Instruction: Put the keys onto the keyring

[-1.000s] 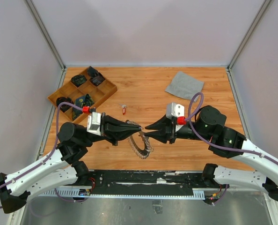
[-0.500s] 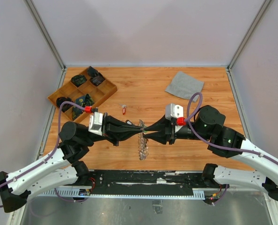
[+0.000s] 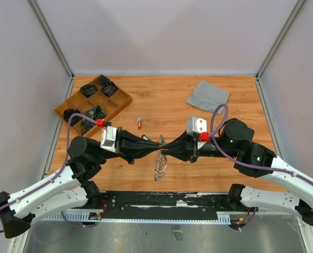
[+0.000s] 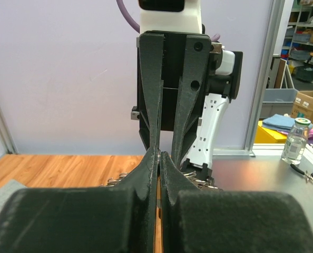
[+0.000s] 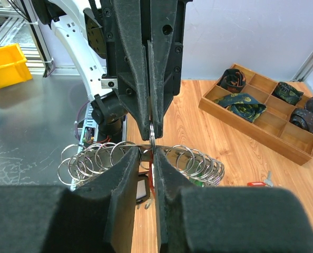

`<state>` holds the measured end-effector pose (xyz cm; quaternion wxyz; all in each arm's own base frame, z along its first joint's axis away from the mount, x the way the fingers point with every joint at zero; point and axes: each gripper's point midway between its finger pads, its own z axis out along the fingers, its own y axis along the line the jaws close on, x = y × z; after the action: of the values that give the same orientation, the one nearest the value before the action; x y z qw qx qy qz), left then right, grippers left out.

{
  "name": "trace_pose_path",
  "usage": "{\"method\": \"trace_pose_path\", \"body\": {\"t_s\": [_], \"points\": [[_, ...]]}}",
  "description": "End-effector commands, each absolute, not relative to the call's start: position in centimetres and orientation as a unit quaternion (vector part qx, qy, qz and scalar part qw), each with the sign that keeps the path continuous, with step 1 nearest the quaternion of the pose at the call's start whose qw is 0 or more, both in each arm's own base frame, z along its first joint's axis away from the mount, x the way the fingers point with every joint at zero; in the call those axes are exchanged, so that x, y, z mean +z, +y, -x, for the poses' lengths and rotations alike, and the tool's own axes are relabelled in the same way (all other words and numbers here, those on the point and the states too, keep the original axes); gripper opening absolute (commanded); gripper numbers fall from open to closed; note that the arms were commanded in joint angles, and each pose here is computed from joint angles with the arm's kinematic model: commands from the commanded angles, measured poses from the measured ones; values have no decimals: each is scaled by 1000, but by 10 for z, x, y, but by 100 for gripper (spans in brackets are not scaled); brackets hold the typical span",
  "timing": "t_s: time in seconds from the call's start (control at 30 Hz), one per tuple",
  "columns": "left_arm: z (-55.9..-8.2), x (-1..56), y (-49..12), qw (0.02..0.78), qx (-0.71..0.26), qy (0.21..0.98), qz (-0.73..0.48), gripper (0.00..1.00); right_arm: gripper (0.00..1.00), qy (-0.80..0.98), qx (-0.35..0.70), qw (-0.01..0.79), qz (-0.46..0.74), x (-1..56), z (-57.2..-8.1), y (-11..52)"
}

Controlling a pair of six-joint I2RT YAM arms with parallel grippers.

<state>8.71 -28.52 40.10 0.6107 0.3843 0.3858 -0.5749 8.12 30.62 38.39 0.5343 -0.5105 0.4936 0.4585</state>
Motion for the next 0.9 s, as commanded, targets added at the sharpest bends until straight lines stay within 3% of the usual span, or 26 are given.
{"method": "trace_pose_path", "body": {"t_s": [0.0,0.37,0.53,0.87], "points": [[-79,420,-281,624,-585,349,-384,1,16,465,463,558,508,407,-80,305],[-76,417,-285,610,-590,349,-397,1,6,464,456,562,510,409,-80,302],[-76,416,-286,609,-589,351,-398,1,19,465,452,566,509,410,-81,299],[-76,416,-286,609,-590,350,-398,0,16,465,449,571,506,411,-80,294]]}}
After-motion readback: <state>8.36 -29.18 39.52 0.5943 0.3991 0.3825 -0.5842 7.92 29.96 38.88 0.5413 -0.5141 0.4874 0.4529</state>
